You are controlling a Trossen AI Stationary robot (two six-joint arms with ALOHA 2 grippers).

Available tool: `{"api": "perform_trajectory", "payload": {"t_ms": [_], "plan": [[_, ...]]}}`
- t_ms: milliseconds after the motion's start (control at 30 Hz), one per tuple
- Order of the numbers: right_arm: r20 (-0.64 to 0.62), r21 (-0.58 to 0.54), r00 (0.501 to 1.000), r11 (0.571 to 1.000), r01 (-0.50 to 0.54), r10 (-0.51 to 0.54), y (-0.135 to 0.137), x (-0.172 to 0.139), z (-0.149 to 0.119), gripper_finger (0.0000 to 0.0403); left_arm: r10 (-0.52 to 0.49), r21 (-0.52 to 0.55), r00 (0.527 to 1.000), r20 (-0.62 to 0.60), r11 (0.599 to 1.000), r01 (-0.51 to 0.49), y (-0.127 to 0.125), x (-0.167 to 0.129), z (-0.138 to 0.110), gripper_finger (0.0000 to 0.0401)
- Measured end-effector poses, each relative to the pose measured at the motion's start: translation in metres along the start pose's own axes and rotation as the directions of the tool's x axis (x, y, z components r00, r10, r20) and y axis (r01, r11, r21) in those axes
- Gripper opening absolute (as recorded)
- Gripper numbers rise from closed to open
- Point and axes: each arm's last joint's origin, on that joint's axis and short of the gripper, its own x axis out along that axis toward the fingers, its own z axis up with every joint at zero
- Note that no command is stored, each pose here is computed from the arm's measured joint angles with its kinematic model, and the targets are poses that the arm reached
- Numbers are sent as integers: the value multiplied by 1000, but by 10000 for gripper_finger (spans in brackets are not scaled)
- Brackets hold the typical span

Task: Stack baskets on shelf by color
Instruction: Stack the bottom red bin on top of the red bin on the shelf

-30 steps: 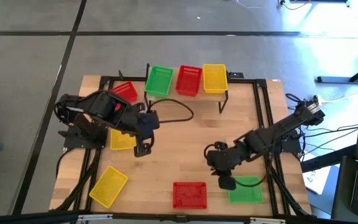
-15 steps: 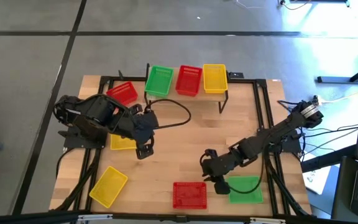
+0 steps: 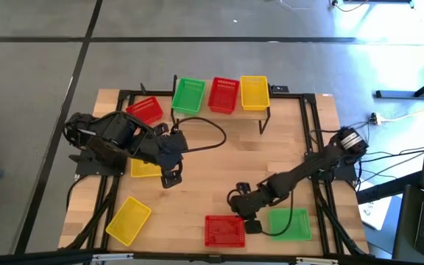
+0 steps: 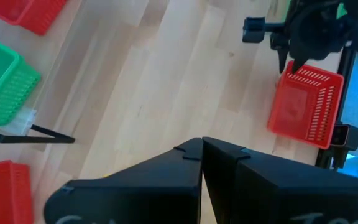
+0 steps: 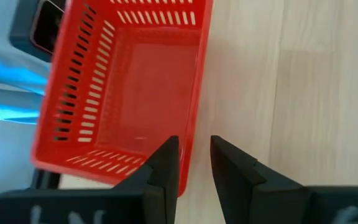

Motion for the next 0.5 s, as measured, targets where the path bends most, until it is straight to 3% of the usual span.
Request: {"api": "perform_trajectory", "payload": {"t_ms": [500], "plan": [[-52,10,998,1000,23,-23,-4,28,-8,87,0,1,1000,0,1000,0,0,0,0,0]]}}
